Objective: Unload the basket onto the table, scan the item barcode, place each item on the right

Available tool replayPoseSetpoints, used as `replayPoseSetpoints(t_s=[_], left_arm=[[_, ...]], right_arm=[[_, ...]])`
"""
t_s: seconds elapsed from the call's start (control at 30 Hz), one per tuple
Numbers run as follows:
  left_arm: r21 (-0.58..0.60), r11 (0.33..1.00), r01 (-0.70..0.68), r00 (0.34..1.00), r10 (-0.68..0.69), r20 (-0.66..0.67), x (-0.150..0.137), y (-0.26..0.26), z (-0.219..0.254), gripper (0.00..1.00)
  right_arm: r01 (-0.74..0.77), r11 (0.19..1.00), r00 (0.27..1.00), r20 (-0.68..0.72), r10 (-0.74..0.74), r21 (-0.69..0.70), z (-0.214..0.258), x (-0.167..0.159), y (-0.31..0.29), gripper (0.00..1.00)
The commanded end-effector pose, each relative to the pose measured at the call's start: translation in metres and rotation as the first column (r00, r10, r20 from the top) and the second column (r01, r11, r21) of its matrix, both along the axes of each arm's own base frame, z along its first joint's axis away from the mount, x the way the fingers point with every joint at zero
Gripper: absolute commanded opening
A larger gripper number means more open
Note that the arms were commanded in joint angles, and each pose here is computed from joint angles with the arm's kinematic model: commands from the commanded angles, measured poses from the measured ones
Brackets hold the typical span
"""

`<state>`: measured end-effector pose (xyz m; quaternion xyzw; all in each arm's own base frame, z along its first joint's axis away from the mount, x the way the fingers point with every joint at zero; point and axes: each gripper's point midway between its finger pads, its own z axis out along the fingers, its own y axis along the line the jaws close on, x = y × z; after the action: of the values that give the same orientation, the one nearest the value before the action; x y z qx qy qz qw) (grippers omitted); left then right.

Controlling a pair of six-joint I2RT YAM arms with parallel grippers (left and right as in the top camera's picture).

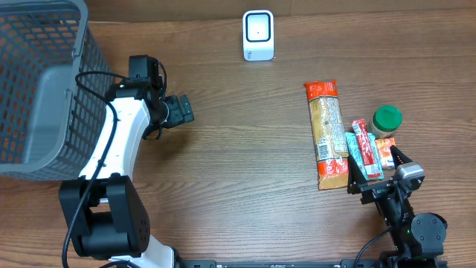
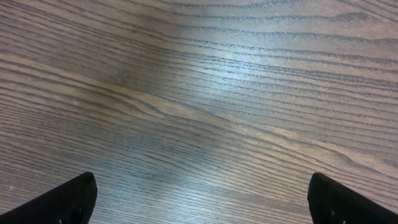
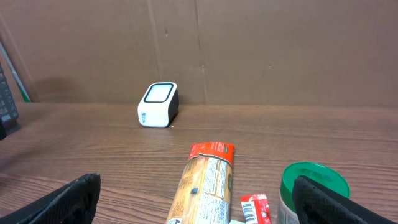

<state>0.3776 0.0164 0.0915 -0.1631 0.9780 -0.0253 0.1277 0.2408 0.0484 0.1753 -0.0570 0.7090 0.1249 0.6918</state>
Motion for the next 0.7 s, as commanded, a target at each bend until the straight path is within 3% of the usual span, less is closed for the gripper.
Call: replayPoseSetpoints(t_s=[0.0, 0.23, 0.47, 0.67], left_arm=[[0.016, 1.000, 0.017, 0.997, -0.018, 0.075, 0.005, 0.001, 0.026, 1.00], [0.032, 0.999, 0.011, 0.949, -0.020, 0.315, -0.007, 0.000, 0.114, 1.00], [0.049, 0.999, -0.001, 0.821, -0.027, 0.571, -0.047, -0.002, 0.210, 1.00], [0.056, 0.998, -0.009, 0.724, -0.032, 0.689, -0.080, -0.004, 0.255, 1.00]], right_arm=[[0.003, 1.000, 1.000, 0.007, -0.003, -0.004, -0.001, 0.000, -0.001, 1.00], [0.003, 1.000, 1.000, 0.007, -0.003, -0.004, -0.001, 0.000, -0.001, 1.00], [0.003, 1.000, 1.000, 0.007, -0.003, -0.004, -0.001, 0.000, -0.001, 1.00], [0.003, 1.000, 1.000, 0.007, -0.003, -0.004, -0.001, 0.000, -0.001, 1.00]])
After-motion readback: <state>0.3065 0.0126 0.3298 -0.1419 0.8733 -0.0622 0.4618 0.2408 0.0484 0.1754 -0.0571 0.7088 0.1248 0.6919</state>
